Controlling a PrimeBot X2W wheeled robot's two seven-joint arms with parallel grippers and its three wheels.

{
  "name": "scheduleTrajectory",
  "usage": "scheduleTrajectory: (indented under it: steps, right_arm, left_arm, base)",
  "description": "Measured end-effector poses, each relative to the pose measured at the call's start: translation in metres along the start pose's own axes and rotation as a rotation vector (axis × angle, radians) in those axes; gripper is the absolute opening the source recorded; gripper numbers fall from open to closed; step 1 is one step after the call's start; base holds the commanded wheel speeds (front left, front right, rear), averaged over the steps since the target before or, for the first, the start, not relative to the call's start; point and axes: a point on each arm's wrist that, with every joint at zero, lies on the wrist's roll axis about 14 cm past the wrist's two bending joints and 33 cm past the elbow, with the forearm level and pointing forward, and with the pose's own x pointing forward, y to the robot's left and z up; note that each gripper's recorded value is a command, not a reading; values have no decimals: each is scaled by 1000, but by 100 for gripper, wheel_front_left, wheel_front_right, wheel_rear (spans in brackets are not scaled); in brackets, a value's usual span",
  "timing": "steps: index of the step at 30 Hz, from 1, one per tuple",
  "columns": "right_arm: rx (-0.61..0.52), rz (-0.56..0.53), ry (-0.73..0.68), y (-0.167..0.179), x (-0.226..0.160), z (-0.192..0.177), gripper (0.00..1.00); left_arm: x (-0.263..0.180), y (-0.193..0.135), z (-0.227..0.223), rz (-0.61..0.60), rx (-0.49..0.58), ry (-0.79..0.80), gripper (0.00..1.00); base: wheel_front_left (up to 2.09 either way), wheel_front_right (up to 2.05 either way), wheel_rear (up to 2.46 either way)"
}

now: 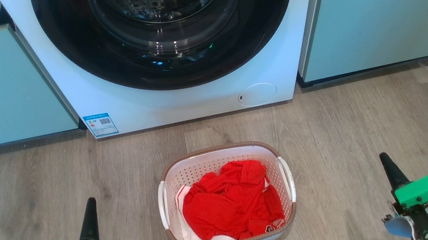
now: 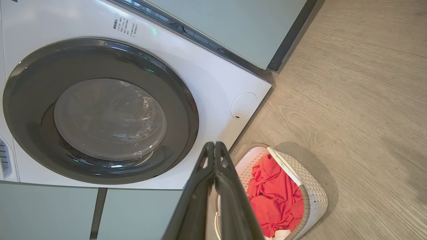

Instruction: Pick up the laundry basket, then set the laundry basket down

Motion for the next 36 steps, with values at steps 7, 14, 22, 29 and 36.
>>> scheduleTrajectory:
  steps: [7, 14, 22, 29, 36]
  right_arm:
    - [77, -6, -5, -2, 0, 3, 0]
    - [153, -5, -4, -2, 1, 6, 0]
    - [240, 15, -14, 4, 5, 13, 0]
    - [317, 17, -16, 3, 5, 15, 0]
    - [393, 25, -22, 3, 5, 20, 0]
  left_arm:
    - [2, -2, 2, -11, -77, 3, 0]
    - [5, -7, 3, -29, -152, 10, 0]
    - [8, -11, 10, -52, -242, 2, 0]
    - [12, -20, 13, -87, -316, 4, 0]
    - [14, -25, 17, -112, -390, 4, 0]
  base:
    - [0, 0, 0]
    - [0, 0, 0]
    - [0, 0, 0]
    - [0, 0, 0]
    - [0, 0, 0]
